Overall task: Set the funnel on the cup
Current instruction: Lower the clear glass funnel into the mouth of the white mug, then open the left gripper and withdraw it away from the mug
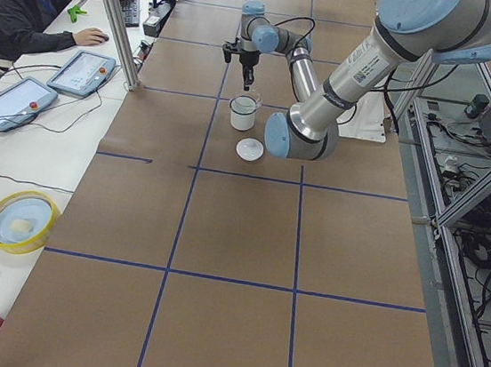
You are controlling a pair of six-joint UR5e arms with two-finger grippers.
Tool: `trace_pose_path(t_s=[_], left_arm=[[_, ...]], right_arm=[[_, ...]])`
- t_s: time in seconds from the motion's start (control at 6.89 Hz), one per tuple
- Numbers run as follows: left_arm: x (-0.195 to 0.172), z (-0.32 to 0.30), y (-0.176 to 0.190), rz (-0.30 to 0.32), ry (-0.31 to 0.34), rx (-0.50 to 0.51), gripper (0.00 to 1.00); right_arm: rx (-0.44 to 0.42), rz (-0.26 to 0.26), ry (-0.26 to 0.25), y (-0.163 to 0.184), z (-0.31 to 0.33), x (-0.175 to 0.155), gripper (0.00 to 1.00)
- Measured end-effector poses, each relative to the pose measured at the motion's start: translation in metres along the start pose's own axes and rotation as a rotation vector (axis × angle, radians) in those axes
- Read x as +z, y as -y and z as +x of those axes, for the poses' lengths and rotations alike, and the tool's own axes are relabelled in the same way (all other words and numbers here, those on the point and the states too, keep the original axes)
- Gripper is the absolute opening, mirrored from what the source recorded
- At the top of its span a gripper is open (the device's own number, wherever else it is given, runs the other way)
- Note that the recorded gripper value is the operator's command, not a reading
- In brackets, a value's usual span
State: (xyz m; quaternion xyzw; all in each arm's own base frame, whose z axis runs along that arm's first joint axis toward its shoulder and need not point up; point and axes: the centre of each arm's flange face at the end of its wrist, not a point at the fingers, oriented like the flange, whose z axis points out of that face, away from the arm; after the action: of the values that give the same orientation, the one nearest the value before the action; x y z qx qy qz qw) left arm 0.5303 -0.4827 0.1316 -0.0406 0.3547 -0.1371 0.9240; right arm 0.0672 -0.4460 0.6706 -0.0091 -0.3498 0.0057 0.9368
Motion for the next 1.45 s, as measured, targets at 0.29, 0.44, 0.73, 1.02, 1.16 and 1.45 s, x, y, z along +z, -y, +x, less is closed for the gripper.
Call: trace_pose_path(t_s=[0.29,0.44,0.73,1.02,1.16,1.45], left_arm=[[-0.002,0.000,0.007,0.009,-0.019,0.006,0.00],[-0.003,-0.001,0.012,0.014,-0.028,0.005,0.09],[0.000,-0.002,0.016,0.017,-0.026,0.000,0.99],[0.004,-0.005,0.017,0.018,-0.020,-0.002,1.00],[-0.002,-0.008,0.018,0.024,-0.029,0.016,1.00],[-0.046,-0.051,0.032,0.078,-0.093,0.142,1.00]], right_arm=[[0.000,0.000,0.000,0.000,0.000,0.000,1.00],[0.000,0.000,0.000,0.000,0.000,0.000,1.00],[0.000,0.000,0.000,0.000,0.000,0.000,1.00],[0.000,0.000,0.000,0.000,0.000,0.000,1.00],[0.000,0.000,0.000,0.000,0.000,0.000,1.00],[0.000,0.000,0.000,0.000,0.000,0.000,1.00]])
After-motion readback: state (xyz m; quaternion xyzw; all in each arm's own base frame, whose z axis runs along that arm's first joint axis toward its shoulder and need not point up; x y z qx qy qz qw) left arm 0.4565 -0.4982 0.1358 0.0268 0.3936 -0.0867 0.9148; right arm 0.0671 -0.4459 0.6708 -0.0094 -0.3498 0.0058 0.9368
